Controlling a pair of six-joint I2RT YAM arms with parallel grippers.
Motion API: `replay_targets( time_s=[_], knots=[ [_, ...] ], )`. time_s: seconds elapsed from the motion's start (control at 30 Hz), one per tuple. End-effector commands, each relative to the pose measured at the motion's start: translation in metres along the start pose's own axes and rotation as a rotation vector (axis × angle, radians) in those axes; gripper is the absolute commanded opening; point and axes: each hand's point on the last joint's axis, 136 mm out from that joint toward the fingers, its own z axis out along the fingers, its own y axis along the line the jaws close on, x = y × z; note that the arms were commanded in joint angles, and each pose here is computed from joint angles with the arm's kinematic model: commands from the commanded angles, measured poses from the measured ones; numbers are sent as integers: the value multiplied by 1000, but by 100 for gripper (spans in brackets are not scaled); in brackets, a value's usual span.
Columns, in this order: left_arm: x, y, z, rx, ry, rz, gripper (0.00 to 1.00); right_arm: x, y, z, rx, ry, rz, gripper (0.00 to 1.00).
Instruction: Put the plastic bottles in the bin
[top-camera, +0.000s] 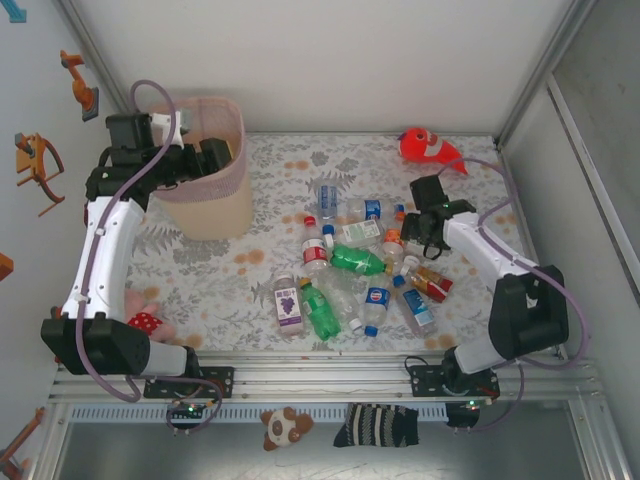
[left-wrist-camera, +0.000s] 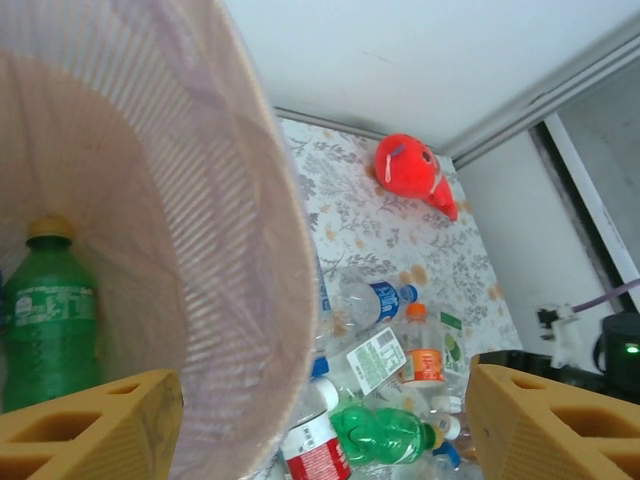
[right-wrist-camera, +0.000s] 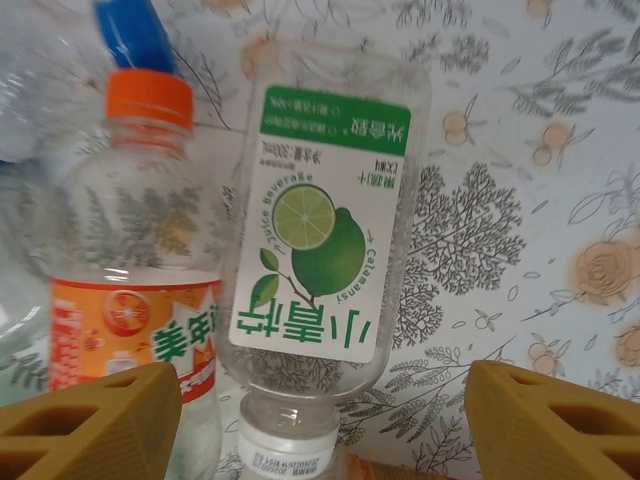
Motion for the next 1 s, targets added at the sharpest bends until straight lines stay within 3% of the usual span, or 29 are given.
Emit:
replay_targets(
  time_s=[0.0,0.43,0.97],
  knots=[
    [3,-18,-1,63,-5,-3,74,-5,0,12,-16,-13,60,74],
    [8,-25,6,63,9,2,74,6,2,41,-33,52,52,74],
    [-2,-33,-10,46,-35,41,75,20,-11,64,-10,100,61,72]
  ],
)
